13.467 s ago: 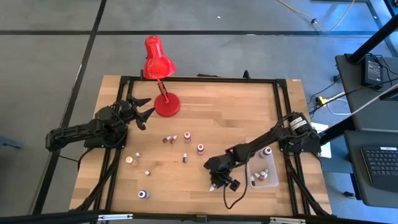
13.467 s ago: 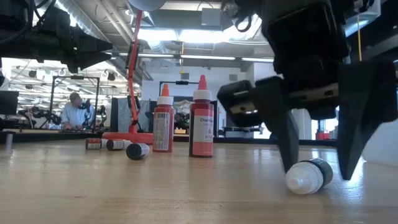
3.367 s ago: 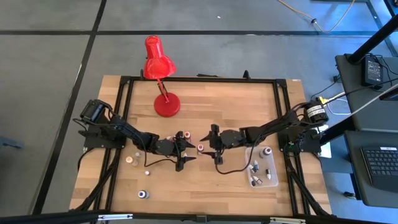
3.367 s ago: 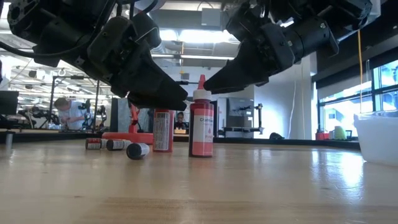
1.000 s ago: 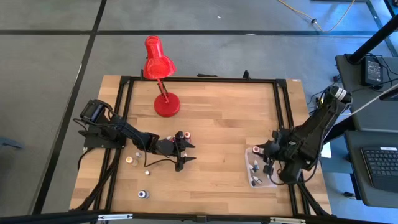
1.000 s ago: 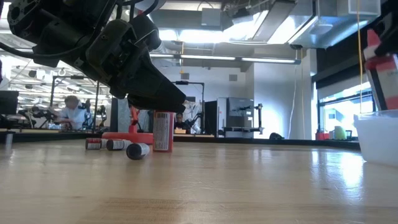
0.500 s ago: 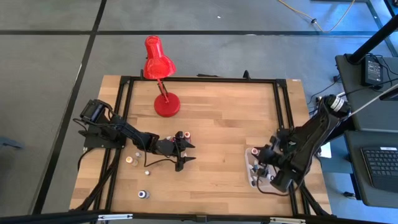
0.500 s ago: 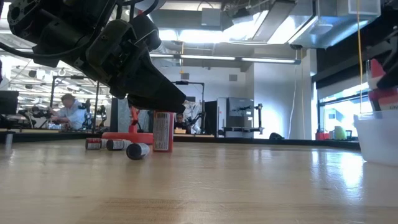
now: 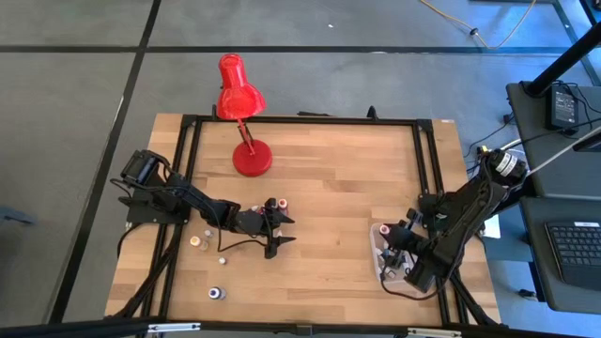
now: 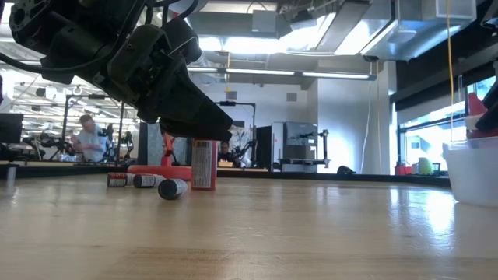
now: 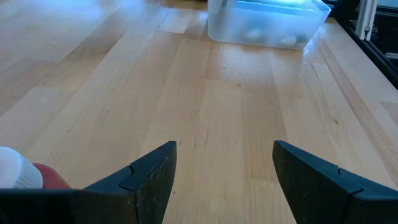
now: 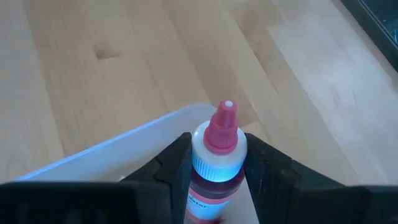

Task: Pick & Place food coloring
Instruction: Put the big pink bottle into the transparent container

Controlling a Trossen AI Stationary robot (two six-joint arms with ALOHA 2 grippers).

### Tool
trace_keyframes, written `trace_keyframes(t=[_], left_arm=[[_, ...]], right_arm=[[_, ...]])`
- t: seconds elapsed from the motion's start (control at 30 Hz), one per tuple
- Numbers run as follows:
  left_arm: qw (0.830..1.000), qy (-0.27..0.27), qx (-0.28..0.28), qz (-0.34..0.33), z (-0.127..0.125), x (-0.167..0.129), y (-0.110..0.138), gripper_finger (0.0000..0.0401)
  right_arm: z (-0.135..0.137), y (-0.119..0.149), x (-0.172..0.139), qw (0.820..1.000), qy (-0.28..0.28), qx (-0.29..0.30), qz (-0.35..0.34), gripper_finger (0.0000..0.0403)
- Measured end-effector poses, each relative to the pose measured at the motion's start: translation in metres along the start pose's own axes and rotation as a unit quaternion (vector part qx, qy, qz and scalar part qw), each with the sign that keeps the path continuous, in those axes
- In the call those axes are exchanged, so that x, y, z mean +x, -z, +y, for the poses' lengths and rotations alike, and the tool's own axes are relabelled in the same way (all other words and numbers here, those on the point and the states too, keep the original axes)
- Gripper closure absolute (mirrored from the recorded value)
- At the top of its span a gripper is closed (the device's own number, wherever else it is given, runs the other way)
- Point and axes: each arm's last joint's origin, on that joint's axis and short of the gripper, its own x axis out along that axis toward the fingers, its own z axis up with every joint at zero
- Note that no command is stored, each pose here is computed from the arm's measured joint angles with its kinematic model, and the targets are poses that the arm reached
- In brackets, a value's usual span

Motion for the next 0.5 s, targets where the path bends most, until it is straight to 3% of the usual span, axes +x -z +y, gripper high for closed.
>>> trace_keyframes(t=[0.5], left_arm=[[1.000,0.000,0.000,0.000,0.0000,0.0000,-0.0001,0.0142]], right_arm=[[-0.0004,0.0009,-0.0001,1.000,-0.001,-0.001,0.018,0.0265]])
